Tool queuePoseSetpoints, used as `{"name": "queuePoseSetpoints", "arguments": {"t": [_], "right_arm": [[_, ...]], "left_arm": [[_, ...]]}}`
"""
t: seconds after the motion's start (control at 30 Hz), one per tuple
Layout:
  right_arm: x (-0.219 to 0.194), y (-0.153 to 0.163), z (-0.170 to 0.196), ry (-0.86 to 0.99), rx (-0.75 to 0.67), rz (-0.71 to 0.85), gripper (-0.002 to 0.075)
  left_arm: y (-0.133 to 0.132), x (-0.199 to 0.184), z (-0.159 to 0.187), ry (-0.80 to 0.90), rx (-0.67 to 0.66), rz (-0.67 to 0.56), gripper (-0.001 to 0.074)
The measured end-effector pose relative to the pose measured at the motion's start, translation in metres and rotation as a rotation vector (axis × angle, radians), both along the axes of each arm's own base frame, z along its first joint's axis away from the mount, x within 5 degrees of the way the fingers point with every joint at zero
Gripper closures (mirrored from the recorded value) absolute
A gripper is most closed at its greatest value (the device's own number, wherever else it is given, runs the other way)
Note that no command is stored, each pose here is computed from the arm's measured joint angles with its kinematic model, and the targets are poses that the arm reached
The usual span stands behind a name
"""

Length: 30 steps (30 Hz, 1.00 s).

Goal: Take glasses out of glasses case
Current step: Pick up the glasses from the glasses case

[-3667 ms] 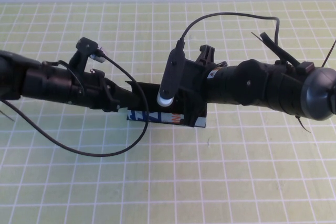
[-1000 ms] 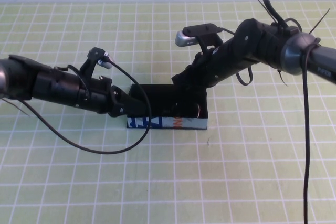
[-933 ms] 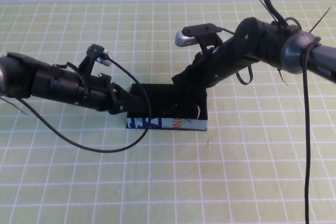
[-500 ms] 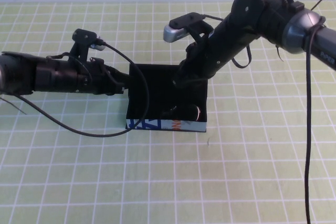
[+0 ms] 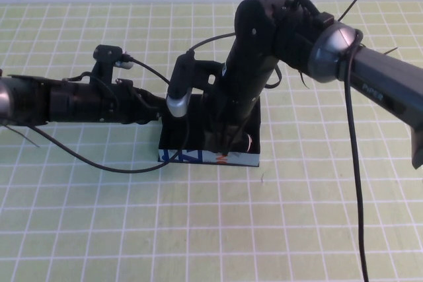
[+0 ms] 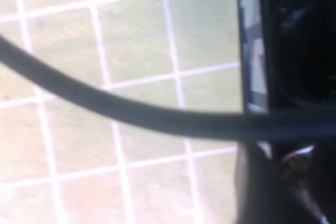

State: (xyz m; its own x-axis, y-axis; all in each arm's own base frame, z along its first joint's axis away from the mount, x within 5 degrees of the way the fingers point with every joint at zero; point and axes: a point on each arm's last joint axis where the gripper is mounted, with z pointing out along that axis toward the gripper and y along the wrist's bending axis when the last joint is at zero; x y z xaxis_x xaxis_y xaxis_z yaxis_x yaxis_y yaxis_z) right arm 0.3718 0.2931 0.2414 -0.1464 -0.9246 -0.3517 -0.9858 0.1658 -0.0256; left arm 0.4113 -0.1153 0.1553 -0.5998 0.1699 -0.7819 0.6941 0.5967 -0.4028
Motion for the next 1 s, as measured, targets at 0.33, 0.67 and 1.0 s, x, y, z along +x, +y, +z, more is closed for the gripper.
{"name": "queuePoseSetpoints", "arguments": {"t": [0.33, 0.67, 1.0], "right_arm": [[0.012, 0.004, -0.004, -0.133, 0.024, 0.055, 0.0411], [0.017, 0.008, -0.023, -0.137, 0.009, 0.089, 0.0409], [0.021, 0.008, -0.034, -0.14, -0.009, 0.09, 0.0409]], "left_arm": [[-0.001, -0.001, 0.001, 0.002, -0.009, -0.01, 0.0739], [-0.001, -0.001, 0.001, 0.001, -0.013, -0.017, 0.0739], [-0.002, -0.002, 0.002, 0.003, -0.023, -0.028, 0.0739]]}}
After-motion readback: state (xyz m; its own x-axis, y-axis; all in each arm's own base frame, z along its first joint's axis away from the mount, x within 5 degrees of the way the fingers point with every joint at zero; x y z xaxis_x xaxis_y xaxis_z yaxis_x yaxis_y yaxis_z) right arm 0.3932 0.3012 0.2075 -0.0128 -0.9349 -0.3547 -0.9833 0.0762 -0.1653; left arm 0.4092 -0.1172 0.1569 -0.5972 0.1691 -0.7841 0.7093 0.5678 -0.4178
